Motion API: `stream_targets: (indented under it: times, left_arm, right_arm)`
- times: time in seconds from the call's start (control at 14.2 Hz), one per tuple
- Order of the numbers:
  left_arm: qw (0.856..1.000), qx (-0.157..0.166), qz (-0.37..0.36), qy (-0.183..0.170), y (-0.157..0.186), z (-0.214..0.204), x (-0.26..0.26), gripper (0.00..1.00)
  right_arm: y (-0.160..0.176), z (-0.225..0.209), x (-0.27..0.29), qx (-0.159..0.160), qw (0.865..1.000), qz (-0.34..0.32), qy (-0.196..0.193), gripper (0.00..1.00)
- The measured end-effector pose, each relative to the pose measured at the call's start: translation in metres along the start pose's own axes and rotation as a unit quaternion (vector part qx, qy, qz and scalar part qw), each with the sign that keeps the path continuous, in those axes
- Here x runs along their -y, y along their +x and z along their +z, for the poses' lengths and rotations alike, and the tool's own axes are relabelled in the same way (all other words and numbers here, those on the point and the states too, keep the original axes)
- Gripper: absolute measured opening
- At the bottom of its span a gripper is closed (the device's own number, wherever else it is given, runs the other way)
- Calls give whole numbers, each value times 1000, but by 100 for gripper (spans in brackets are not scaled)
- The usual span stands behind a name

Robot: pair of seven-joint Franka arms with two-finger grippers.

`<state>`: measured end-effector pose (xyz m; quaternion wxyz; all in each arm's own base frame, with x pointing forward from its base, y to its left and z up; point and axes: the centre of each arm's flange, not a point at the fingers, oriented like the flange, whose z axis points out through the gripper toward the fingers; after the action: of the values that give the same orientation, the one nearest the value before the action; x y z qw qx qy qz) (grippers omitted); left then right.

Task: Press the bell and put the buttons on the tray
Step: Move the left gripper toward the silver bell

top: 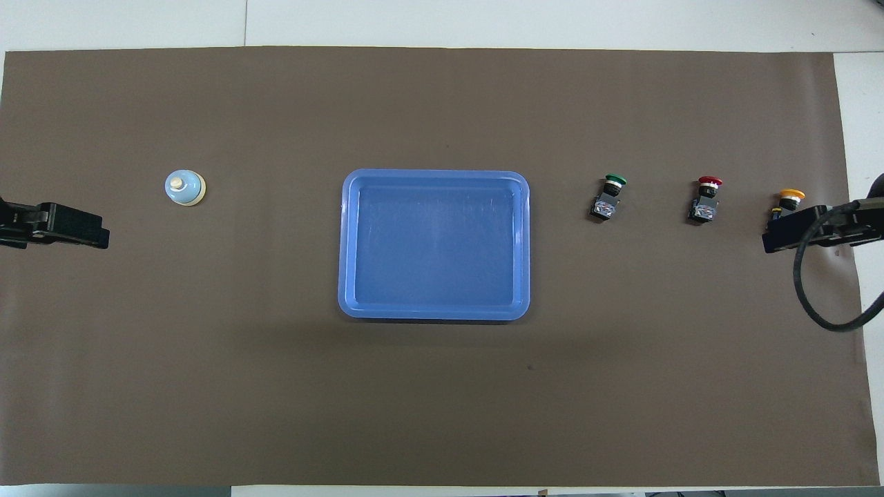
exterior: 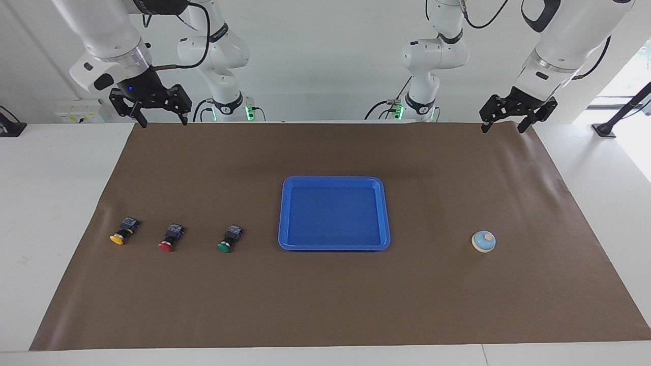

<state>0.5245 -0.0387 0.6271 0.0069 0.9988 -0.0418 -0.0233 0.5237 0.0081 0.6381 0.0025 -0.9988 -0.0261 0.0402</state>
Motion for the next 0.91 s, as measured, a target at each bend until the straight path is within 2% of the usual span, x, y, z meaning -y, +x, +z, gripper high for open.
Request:
stream_targets:
  times: [0.49, 0.7, 0.91]
  left_arm:
    - [1000, -2, 0, 0, 1, 0, 0, 100]
    - [1000, -4, 0, -1, 22, 23, 2, 100]
    - [1000, -3, 0, -5, 61, 74, 4, 87]
  right_arm:
    - [0, 0, 0, 0, 1000, 0, 0, 100]
    - [0, 0, 0, 0, 1000, 0, 0, 100]
    - [0, 0, 0, 0, 1000, 0, 0, 100]
